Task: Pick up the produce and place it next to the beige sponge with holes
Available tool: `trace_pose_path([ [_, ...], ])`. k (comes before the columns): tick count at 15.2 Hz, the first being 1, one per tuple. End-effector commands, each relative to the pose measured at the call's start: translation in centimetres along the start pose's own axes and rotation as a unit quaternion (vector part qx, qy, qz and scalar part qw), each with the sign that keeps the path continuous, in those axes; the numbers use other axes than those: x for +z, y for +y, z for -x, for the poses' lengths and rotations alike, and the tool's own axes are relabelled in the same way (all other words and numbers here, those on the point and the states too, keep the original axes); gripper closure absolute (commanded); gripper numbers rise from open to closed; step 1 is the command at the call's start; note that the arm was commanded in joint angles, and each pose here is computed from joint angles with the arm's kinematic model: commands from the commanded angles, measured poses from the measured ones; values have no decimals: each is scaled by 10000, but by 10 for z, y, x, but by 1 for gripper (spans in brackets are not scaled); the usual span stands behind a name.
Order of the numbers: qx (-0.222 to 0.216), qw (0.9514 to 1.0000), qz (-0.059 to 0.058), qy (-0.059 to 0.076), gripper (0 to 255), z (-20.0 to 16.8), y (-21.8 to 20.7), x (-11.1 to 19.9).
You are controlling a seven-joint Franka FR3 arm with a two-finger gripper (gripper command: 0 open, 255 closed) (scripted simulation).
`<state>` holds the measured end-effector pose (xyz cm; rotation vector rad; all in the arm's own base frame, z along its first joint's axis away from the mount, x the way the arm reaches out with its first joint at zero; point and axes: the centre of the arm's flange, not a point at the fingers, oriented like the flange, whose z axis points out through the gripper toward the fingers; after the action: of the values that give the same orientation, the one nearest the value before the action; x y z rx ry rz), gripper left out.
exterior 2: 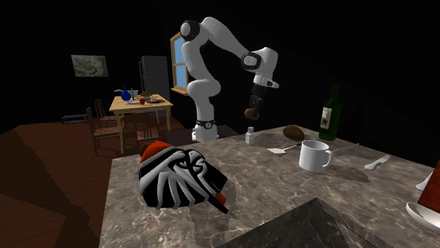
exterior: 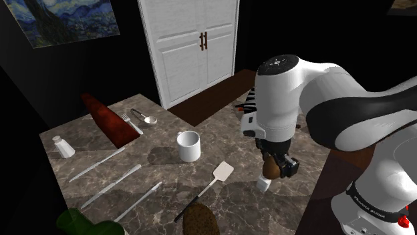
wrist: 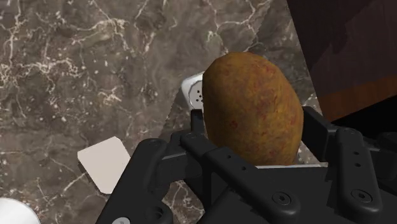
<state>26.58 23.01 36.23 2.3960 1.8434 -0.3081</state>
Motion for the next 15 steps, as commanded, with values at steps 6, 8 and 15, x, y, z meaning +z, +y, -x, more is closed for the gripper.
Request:
trace_pose_path([
  [6, 5, 10000, -3, 3, 255, -83, -40, -18],
  [8, 5, 10000, -3, 3, 255, -106, -51, -23],
  [15, 5, 10000, -3, 3, 255, -122, -54, 7],
])
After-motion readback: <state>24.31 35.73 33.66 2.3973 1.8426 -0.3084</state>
